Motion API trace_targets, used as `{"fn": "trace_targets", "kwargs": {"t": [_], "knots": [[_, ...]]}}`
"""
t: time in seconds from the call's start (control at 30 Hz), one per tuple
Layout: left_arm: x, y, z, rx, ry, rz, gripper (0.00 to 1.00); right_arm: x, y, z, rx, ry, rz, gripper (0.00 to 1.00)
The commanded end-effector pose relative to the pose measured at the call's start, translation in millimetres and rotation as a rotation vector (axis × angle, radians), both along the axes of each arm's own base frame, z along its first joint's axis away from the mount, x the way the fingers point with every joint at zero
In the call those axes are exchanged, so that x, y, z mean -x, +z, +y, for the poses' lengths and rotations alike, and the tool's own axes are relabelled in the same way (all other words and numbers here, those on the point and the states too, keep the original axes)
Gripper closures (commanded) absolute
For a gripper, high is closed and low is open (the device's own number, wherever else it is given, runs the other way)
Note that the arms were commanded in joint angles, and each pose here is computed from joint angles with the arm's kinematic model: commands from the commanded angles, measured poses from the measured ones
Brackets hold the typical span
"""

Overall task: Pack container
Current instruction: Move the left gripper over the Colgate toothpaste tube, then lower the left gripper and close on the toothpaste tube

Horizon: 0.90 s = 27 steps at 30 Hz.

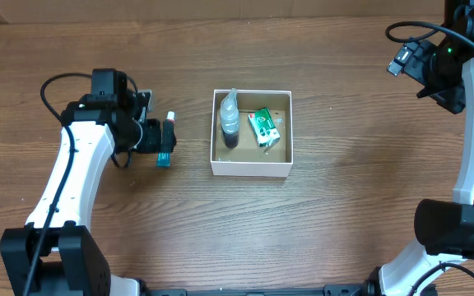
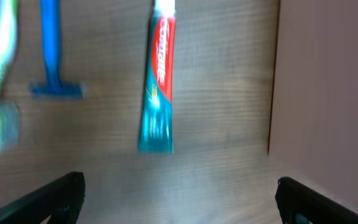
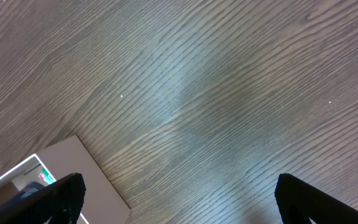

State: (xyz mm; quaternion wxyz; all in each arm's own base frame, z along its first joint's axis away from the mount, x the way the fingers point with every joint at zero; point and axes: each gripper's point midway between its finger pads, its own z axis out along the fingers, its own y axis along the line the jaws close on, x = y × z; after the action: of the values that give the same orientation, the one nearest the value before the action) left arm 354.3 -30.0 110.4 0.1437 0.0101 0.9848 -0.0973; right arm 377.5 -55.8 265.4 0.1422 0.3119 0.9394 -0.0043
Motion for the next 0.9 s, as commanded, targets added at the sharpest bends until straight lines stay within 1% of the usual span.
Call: {"fn": "trace_targets", "kwargs": {"t": [0.0, 0.03, 0.17, 0.23, 0.3, 0.43, 0.6, 0.77, 0.87], "knots": [[-23.9, 15.3, -2.2, 0.008, 0.010, -0.102, 0.00, -1.2, 1.4, -1.4, 0.004, -0.003, -0.008, 0.00], [-31.1, 19.2, -5.3, 0.032, 0.019, -0.132, 0.00, -1.2, 1.4, -1.4, 0.004, -0.003, -0.008, 0.00], [-46.2, 27.1, -7.6, 0.038, -0.001, -0.206, 0.00, -1.2, 1.4, -1.3, 0.003, -0.003, -0.008, 0.00], [-53.2, 28.2, -12.6, 0.030, -0.089, -0.249, 0.00, -1.1, 1.3, -1.4, 0.004, -0.003, -0.008, 0.00], [-57.9, 24.6, -14.2, 0.011, -0.117, -0.261, 0.00, -1.1, 1.3, -1.3, 0.003, -0.003, -0.008, 0.00], [-66.0, -2.2, -13.2, -0.070, -0.134, -0.224, 0.00, -1.1, 1.3, -1.4, 0.004, -0.003, -0.008, 0.00], [-67.1, -42.8, -23.0, -0.149, -0.164, -0.144, 0.00, -1.1, 1.3, -1.4, 0.004, -0.003, -0.008, 0.00], [-68.7, -70.0, -24.9, -0.198, -0.145, -0.097, 0.00, -1.2, 1.4, -1.3, 0.003, -0.003, -0.008, 0.00], [-70.0, -81.9, -23.7, -0.193, -0.118, -0.077, 0.00, -1.1, 1.3, -1.4, 0.004, -0.003, -0.008, 0.00]]}}
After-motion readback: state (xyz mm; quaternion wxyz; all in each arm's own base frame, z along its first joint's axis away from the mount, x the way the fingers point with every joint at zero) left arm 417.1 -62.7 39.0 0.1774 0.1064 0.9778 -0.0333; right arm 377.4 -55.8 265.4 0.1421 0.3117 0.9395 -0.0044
